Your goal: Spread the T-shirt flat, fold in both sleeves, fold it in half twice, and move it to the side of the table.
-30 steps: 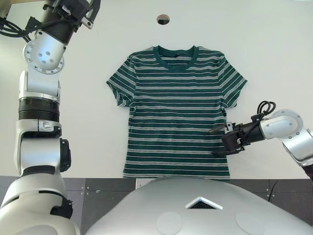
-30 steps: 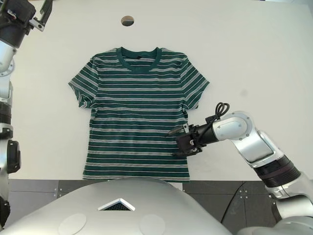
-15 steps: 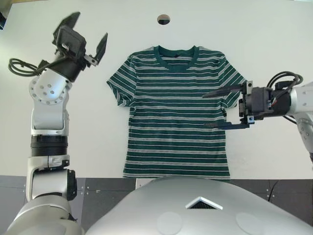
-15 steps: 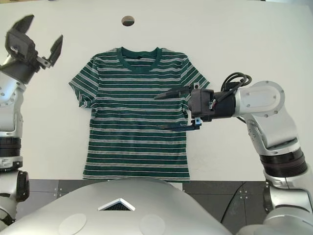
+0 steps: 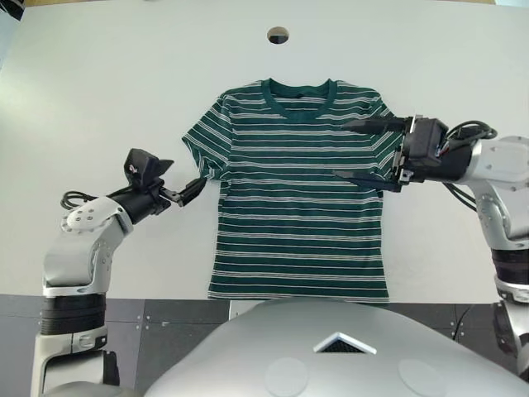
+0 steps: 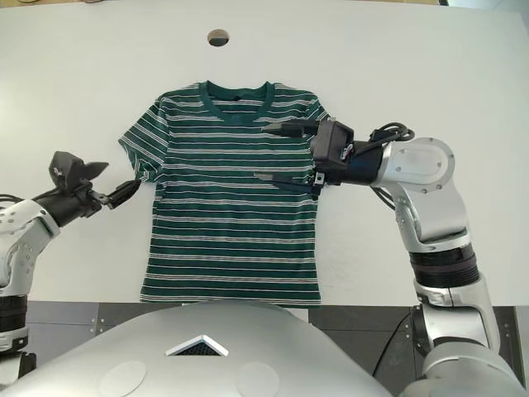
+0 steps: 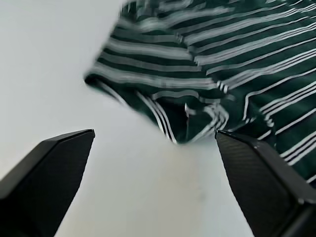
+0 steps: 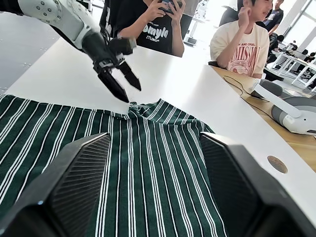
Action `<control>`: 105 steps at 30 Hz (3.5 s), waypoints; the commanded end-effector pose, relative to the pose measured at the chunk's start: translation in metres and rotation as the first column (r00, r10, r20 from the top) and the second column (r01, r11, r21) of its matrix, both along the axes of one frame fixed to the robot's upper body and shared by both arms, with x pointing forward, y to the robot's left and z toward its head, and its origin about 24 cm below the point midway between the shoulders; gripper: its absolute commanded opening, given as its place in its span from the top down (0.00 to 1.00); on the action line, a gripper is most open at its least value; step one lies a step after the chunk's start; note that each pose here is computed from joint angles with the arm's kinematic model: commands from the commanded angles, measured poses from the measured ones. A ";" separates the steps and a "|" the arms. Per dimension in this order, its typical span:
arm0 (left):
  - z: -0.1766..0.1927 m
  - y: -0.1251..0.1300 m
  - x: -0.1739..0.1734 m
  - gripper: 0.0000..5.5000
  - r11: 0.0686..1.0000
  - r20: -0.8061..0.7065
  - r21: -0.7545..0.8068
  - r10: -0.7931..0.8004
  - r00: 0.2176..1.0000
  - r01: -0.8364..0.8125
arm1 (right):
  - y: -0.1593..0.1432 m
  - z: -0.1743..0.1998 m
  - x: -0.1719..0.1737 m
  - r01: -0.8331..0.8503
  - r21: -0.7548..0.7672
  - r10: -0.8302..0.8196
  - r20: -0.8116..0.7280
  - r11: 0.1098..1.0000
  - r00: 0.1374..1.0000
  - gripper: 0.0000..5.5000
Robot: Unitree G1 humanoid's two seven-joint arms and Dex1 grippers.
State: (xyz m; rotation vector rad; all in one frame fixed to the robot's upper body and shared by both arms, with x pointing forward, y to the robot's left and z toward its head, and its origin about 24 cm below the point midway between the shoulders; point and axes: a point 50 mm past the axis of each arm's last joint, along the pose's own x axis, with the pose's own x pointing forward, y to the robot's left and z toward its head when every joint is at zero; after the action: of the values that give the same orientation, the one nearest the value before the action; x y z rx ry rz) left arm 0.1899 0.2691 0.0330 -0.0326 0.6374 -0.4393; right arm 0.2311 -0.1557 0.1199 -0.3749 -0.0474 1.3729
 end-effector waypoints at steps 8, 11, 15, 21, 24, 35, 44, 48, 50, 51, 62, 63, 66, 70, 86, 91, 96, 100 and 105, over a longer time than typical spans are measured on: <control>-0.024 0.023 0.006 0.31 0.941 -0.183 -0.224 0.213 0.960 -0.252 | 0.001 -0.004 0.000 -0.001 -0.014 0.001 0.010 1.000 1.000 0.39; -0.022 0.024 0.006 0.40 0.928 -0.183 -0.282 0.197 0.963 -0.243 | 0.002 -0.005 0.000 0.002 -0.016 -0.002 0.011 1.000 1.000 0.39; -0.020 0.021 0.008 0.41 0.905 -0.182 -0.352 0.184 0.966 -0.239 | 0.003 -0.005 0.001 -0.003 -0.020 0.003 0.018 1.000 1.000 0.39; -0.033 0.014 0.014 0.41 0.871 -0.214 -0.406 0.202 0.956 -0.275 | 0.002 -0.007 -0.002 0.003 -0.027 -0.002 0.023 1.000 1.000 0.39; -0.040 0.009 0.017 0.41 0.858 -0.231 -0.422 0.212 0.950 -0.294 | 0.002 -0.008 -0.002 0.003 -0.030 -0.002 0.023 1.000 1.000 0.39; -0.058 -0.010 0.031 0.41 0.833 -0.273 -0.432 0.244 0.930 -0.345 | 0.002 -0.009 0.002 0.003 -0.039 -0.002 0.025 0.999 1.000 0.39; -0.065 -0.011 0.040 0.48 0.825 -0.277 -0.428 0.268 0.923 -0.368 | 0.000 -0.011 0.002 0.008 -0.042 -0.007 0.030 0.999 1.000 0.39; -0.065 -0.010 0.041 0.61 0.824 -0.275 -0.432 0.268 0.923 -0.367 | 0.000 -0.011 0.002 0.009 -0.040 -0.008 0.032 0.999 0.999 0.39; -0.064 -0.009 0.042 0.70 0.824 -0.273 -0.431 0.268 0.924 -0.367 | 0.001 -0.011 0.003 0.008 -0.039 -0.007 0.032 0.999 0.999 0.39; -0.065 -0.009 0.042 0.72 0.825 -0.273 -0.429 0.270 0.923 -0.368 | 0.001 -0.011 0.003 0.008 -0.038 -0.007 0.033 0.999 0.999 0.39; -0.066 -0.005 0.044 0.97 0.826 -0.263 -0.427 0.276 0.924 -0.368 | 0.003 -0.012 0.006 0.006 -0.032 -0.005 0.038 0.999 0.999 0.39; -0.065 -0.005 0.044 0.97 0.826 -0.262 -0.428 0.275 0.925 -0.367 | 0.003 -0.013 0.007 0.006 -0.030 -0.005 0.039 1.000 0.999 0.39; -0.063 -0.005 0.046 0.97 0.827 -0.255 -0.430 0.274 0.927 -0.362 | 0.004 -0.013 0.009 0.007 -0.025 -0.006 0.042 1.000 0.999 0.39; -0.060 -0.003 0.049 0.97 0.831 -0.243 -0.429 0.271 0.931 -0.354 | 0.005 -0.014 0.011 0.014 -0.017 -0.014 0.044 1.000 0.999 0.39; -0.024 0.005 0.044 0.97 0.848 -0.159 -0.484 0.156 0.975 -0.214 | 0.010 -0.020 0.014 0.024 0.003 -0.024 0.047 1.000 0.999 0.39; -0.013 0.007 0.046 0.97 0.841 -0.124 -0.504 0.152 0.981 -0.194 | 0.012 -0.021 0.016 0.019 0.009 -0.019 0.050 1.000 0.999 0.39; 0.001 0.011 0.051 0.97 0.842 -0.080 -0.510 0.159 0.984 -0.178 | 0.014 -0.022 0.016 0.013 0.012 -0.014 0.052 1.000 0.999 0.39; 0.007 0.015 0.053 0.97 0.843 -0.056 -0.506 0.178 0.982 -0.182 | 0.016 -0.022 0.017 0.010 0.015 -0.011 0.053 1.000 0.999 0.39; 0.015 0.017 0.056 0.97 0.847 -0.030 -0.506 0.174 0.984 -0.165 | 0.016 -0.021 0.018 0.011 0.020 -0.012 0.060 1.000 0.998 0.39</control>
State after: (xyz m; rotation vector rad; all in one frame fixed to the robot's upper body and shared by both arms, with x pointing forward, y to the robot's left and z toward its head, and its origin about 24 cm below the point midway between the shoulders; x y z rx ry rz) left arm 0.2426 0.2822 0.0395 -0.6088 0.4955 -0.4255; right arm 0.2463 -0.1414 0.0946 -0.3803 -0.0870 1.3454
